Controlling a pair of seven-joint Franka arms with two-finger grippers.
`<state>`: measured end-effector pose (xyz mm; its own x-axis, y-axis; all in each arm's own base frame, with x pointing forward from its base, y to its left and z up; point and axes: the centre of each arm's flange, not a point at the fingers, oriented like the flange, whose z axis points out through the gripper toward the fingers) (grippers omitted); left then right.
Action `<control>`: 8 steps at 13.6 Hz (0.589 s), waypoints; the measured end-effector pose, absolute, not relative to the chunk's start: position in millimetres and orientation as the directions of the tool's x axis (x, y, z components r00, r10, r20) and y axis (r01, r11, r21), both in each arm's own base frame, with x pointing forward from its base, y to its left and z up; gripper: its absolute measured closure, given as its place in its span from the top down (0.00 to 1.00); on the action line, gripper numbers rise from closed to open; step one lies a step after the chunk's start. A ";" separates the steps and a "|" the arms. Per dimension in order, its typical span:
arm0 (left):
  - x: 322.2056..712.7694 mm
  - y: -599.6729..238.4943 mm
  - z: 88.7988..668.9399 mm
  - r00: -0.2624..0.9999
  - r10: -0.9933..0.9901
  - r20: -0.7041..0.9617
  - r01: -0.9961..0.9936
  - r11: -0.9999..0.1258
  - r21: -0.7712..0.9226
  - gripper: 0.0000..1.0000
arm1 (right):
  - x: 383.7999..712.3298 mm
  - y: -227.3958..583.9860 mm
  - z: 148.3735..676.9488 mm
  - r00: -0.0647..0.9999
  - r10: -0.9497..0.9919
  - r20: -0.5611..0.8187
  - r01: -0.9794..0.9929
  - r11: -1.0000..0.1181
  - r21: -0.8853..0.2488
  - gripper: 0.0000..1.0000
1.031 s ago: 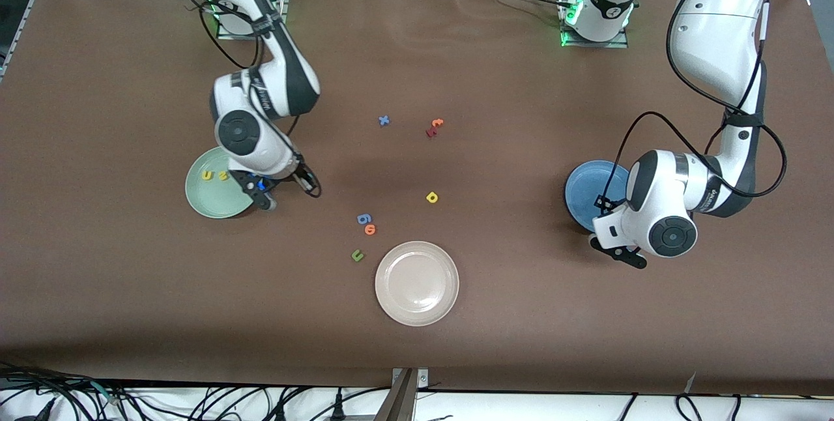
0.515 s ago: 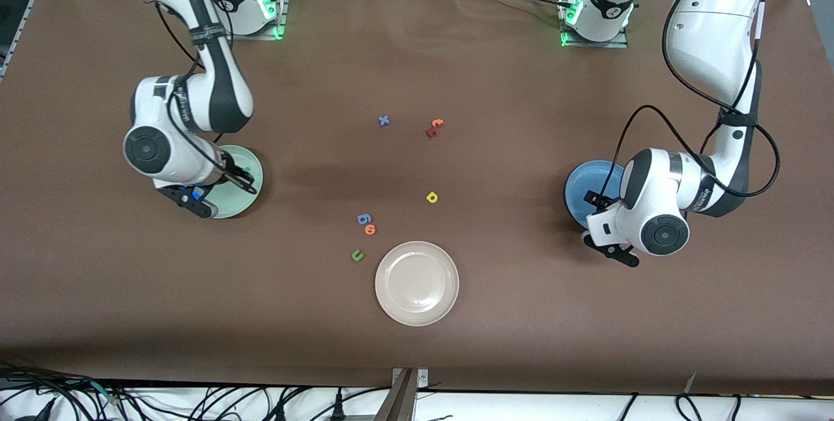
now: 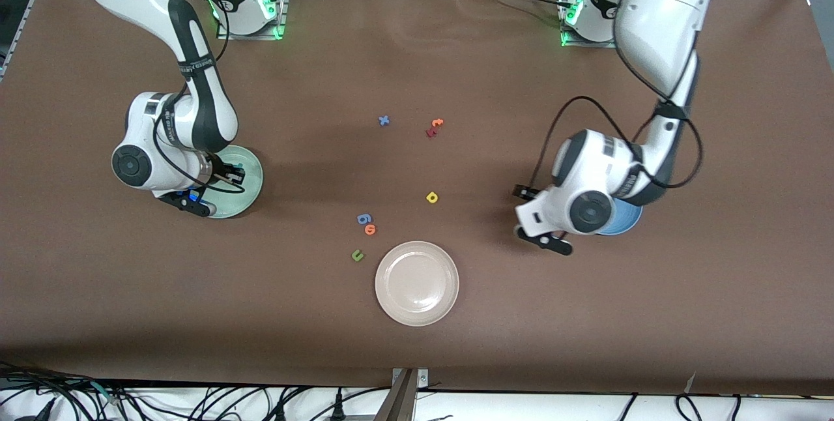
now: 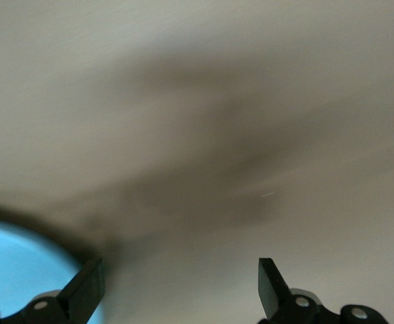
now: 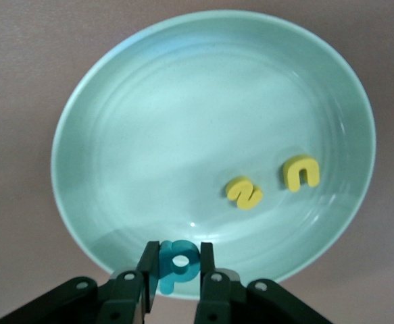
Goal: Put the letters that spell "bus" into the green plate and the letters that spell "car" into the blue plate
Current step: 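Move the left gripper to the letters while the right gripper withdraws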
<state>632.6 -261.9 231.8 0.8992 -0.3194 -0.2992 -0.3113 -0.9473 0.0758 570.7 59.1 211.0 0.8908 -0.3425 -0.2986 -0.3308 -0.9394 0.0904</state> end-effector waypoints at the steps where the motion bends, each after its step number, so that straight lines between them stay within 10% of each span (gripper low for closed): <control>1: 626.7 -285.2 234.6 0.911 -0.303 -0.280 -0.293 -0.953 0.075 1.00 | 570.9 58.6 207.8 0.895 -0.334 -0.297 -0.321 -0.943 0.090 0.30; 8: 578.4 -419.1 241.9 0.967 -0.233 -0.099 -0.225 -0.971 0.082 1.00 | 578.7 60.6 220.5 0.910 -0.312 -0.272 -0.306 -0.950 0.065 0.91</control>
<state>578.4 -419.1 241.9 0.9674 -0.2331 -0.0993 -0.2255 -0.9707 0.0825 578.7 60.6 220.5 0.9103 -0.3121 -0.2720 -0.3062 -0.9497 0.0648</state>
